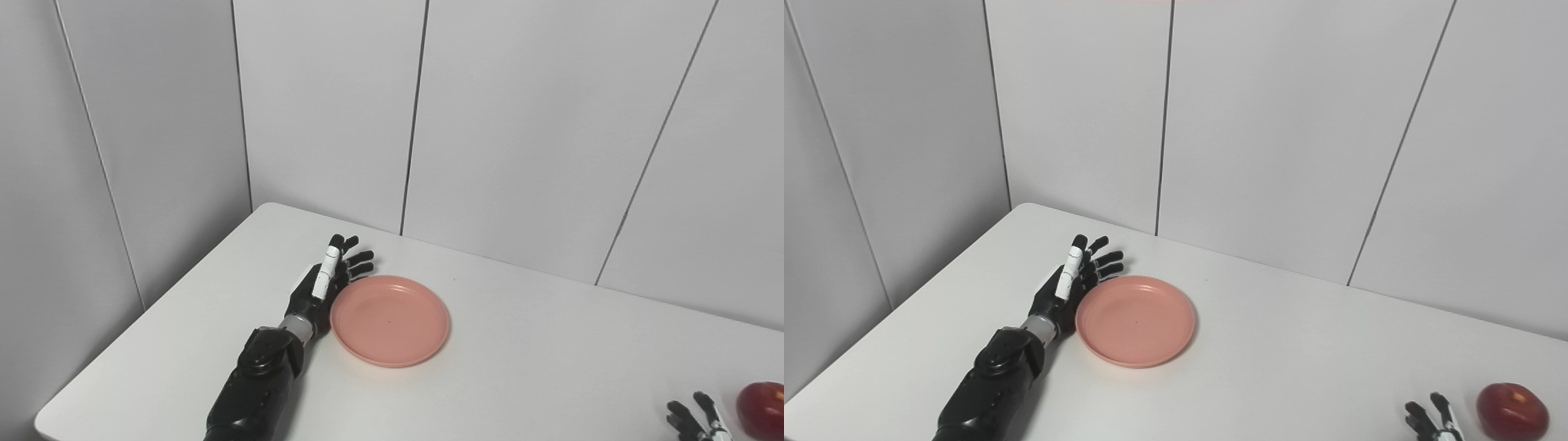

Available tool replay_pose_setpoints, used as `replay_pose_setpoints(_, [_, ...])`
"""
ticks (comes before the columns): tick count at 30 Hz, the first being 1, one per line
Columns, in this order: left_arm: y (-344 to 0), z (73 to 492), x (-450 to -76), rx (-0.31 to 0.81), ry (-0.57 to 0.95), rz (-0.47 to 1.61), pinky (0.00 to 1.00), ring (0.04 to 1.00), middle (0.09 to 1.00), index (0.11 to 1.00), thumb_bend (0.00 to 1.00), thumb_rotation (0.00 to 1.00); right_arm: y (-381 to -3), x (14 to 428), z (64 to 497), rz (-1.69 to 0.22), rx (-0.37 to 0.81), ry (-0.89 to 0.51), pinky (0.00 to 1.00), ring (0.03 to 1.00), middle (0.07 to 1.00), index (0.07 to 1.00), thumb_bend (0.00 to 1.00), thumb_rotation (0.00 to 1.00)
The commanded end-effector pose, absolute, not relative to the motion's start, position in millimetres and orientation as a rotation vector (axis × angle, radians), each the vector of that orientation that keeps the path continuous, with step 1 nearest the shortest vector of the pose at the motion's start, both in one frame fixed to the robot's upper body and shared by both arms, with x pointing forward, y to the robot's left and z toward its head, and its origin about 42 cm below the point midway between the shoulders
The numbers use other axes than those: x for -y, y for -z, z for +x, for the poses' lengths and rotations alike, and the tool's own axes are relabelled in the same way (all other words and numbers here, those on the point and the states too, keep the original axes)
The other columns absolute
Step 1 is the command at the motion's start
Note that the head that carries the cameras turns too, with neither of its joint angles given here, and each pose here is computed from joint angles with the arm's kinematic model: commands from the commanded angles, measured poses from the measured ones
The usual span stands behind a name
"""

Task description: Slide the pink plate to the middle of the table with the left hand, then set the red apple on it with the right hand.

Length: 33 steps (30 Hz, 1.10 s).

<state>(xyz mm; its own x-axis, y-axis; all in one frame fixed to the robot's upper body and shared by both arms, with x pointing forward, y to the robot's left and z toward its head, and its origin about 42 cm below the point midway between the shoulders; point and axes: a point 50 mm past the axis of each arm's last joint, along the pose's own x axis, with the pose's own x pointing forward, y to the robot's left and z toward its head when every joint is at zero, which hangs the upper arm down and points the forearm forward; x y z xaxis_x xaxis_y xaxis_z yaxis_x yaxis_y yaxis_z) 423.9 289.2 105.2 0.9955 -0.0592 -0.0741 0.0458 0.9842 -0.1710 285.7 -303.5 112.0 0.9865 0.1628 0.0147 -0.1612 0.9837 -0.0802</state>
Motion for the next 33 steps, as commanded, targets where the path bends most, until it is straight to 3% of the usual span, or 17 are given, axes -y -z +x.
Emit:
replay_pose_setpoints(1, [-90.0,420.3,-280.3,-0.161,0.056,-0.172,0.82,0.842,0.829,0.902,0.83,0.93,-113.0,295.8,288.2,-0.079,0.047,-0.184,1.00,0.926,0.908,0.999,0.80,1.00])
replay_pose_setpoints(11, [-89.8,420.2,-273.4,-0.175,0.074,-0.182,0.85,0.863,0.846,0.918,0.84,0.94,-113.8,286.8,287.4,-0.082,0.038,-0.186,1.00,0.923,0.902,0.982,0.82,0.99])
replay_pose_setpoints(19, [-87.2,420.0,-269.7,-0.185,0.078,-0.188,0.81,0.849,0.831,0.915,0.88,0.91,-116.1,272.9,285.9,-0.089,0.030,-0.188,1.00,0.905,0.884,0.969,0.84,0.97])
replay_pose_setpoints(33, [-83.2,418.9,-254.6,-0.196,0.099,-0.210,0.86,0.854,0.829,0.929,0.85,0.93,-121.5,259.2,284.4,-0.101,0.029,-0.198,1.00,0.906,0.880,0.972,0.80,0.99])
